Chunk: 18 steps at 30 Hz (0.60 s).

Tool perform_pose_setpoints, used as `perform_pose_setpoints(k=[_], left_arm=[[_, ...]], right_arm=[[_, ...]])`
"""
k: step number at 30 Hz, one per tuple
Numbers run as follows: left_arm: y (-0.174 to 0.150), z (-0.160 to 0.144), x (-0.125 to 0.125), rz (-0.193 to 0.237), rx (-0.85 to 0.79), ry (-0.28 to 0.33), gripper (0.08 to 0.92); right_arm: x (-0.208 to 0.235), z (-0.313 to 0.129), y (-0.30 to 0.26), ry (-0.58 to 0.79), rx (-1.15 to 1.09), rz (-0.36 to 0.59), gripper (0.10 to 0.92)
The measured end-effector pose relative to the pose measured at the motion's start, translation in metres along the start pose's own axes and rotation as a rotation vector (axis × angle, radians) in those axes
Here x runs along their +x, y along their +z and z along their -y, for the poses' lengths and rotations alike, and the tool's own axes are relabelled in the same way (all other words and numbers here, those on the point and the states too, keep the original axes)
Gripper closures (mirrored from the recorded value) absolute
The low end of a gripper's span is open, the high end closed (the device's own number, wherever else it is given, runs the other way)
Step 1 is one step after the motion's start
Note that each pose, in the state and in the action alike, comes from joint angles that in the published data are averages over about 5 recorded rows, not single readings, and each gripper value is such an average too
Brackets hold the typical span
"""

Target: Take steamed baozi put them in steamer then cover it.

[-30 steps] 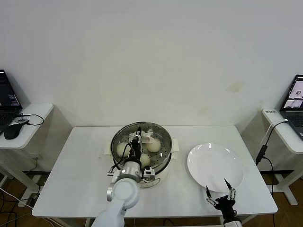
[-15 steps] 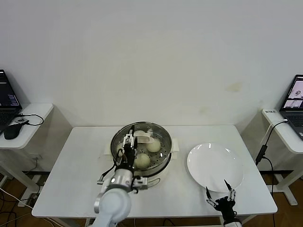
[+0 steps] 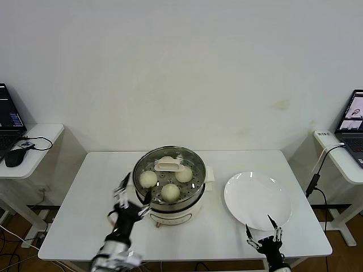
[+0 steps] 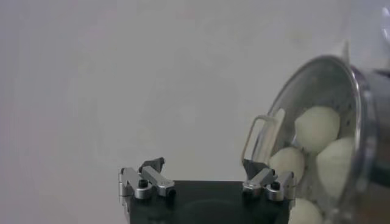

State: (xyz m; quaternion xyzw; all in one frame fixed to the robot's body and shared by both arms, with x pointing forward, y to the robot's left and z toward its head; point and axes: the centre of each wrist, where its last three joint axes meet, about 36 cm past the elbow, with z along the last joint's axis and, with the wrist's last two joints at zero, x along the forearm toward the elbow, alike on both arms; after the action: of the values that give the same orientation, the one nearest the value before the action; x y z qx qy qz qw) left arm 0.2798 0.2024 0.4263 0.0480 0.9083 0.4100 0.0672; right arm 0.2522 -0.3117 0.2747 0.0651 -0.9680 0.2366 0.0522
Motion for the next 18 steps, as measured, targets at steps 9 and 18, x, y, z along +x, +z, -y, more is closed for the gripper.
perform_pose_setpoints(k=[9, 18], left_arm=[[0.044, 0.002, 0.062, -0.154, 0.493, -0.055, 0.177], [0.071, 0.01, 0.103, -0.269, 0.742, -0.116, 0.177]], right_arm=[[0.009, -0.002, -0.012, -0.051, -0.095, 0.012, 0.2], [0.023, 0.001, -0.027, -0.074, -0.188, -0.017, 0.2]])
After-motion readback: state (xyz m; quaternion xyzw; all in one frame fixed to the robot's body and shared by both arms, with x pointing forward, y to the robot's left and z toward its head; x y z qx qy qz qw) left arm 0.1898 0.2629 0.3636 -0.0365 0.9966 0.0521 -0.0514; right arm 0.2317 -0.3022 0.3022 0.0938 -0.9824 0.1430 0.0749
